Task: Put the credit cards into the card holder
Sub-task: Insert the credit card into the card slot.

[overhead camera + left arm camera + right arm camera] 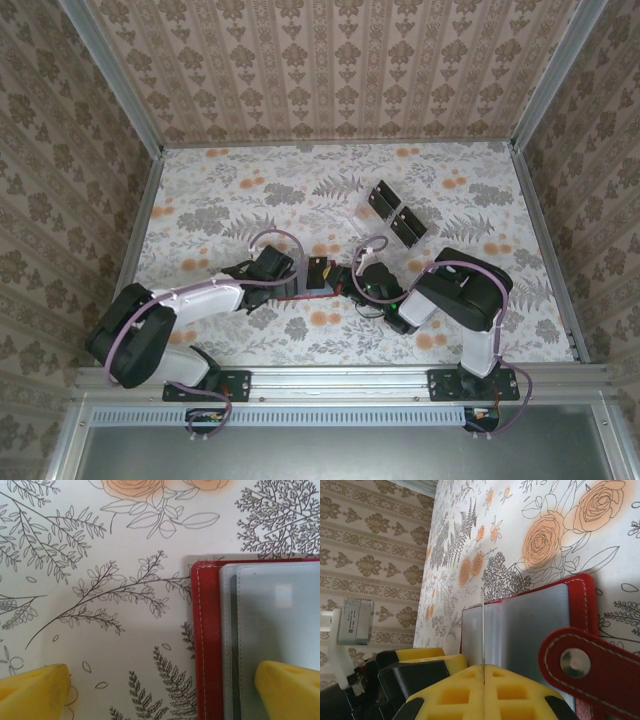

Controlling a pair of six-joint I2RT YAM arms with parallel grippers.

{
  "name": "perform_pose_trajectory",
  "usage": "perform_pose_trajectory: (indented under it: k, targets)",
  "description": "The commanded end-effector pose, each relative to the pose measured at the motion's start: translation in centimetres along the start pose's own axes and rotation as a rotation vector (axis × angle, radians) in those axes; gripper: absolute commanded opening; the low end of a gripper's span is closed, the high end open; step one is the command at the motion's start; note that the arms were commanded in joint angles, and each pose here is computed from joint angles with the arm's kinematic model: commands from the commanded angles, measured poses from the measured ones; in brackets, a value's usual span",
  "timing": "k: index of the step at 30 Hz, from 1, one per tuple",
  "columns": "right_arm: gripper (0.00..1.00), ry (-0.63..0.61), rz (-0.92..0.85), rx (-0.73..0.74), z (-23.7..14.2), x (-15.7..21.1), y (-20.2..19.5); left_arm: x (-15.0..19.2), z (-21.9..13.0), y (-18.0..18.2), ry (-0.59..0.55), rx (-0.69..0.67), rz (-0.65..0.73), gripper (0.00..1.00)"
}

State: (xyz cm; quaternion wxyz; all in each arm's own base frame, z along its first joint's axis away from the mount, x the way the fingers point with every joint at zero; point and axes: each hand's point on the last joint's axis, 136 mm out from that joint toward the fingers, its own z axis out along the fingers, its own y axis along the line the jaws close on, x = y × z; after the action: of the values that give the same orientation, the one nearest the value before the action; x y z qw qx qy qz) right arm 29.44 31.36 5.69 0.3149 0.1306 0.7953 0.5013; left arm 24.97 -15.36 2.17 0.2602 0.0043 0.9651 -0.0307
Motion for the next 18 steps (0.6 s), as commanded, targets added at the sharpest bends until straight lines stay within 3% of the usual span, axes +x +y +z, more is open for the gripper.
perform_pose_trajectory:
  k: [1,18]
  targets:
    - [0.0,0.003,-0.041,0.001,0.5,-0.3,0.4,2.8,0.9,2.0,0.103,-0.081,0.018,1.0]
    - [0.0,-0.044,0.007,0.055,0.6,-0.4,-3.1,3.6,0.2,3.7,0.094,-0.135,-0.012,1.0]
